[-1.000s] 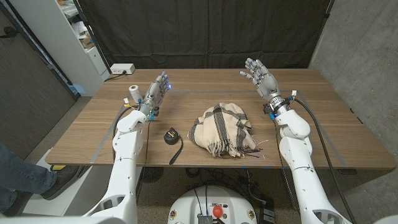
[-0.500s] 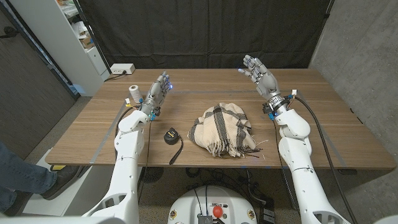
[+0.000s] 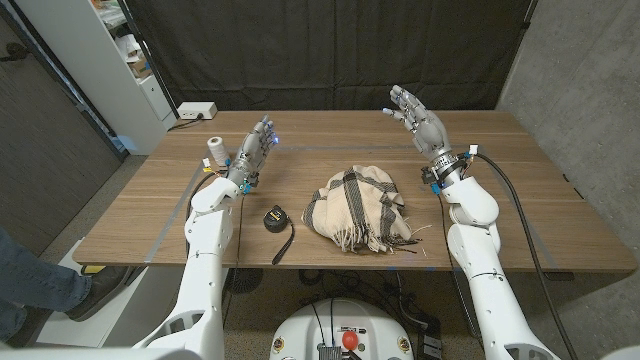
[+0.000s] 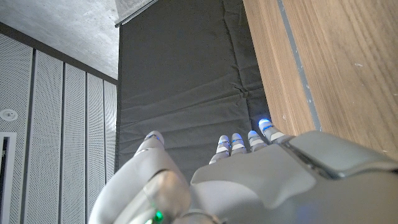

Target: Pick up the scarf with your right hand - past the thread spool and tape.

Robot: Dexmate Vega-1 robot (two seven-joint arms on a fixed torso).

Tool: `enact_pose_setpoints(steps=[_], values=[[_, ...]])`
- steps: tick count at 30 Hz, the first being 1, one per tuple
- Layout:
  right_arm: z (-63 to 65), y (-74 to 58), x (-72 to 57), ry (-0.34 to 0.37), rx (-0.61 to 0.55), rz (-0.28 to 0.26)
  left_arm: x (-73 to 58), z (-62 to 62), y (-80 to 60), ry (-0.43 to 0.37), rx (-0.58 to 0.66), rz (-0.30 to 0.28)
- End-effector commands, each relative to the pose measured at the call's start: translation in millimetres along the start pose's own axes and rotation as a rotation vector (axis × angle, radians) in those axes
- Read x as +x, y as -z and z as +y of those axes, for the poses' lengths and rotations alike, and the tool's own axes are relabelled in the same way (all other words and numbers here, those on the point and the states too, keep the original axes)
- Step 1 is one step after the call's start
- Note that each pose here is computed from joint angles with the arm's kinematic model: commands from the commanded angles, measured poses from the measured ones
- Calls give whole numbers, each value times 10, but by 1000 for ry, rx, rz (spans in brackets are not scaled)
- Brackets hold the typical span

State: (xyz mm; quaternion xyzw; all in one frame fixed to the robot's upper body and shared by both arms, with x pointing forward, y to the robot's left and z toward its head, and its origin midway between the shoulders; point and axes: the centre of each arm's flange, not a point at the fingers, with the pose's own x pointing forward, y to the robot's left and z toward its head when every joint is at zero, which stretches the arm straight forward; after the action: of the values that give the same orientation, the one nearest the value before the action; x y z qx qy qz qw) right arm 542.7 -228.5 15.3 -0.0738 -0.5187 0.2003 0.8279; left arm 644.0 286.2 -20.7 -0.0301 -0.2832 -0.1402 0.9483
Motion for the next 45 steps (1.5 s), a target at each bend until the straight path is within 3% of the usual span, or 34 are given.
enact_pose_setpoints(steps=[1,16,26,45], values=[[81,-78,-12,-14,-91,-46,-4,-5,69,8,-50,6],[146,-164,-15,-29,-180,-103,19,-35,43,21,-37,5],[199,-241,-49,-28,-269,-175,8,-49,46,26,-34,8],[257,-297,-49,-48,-363,-213,17,-90,89,32,-42,16]])
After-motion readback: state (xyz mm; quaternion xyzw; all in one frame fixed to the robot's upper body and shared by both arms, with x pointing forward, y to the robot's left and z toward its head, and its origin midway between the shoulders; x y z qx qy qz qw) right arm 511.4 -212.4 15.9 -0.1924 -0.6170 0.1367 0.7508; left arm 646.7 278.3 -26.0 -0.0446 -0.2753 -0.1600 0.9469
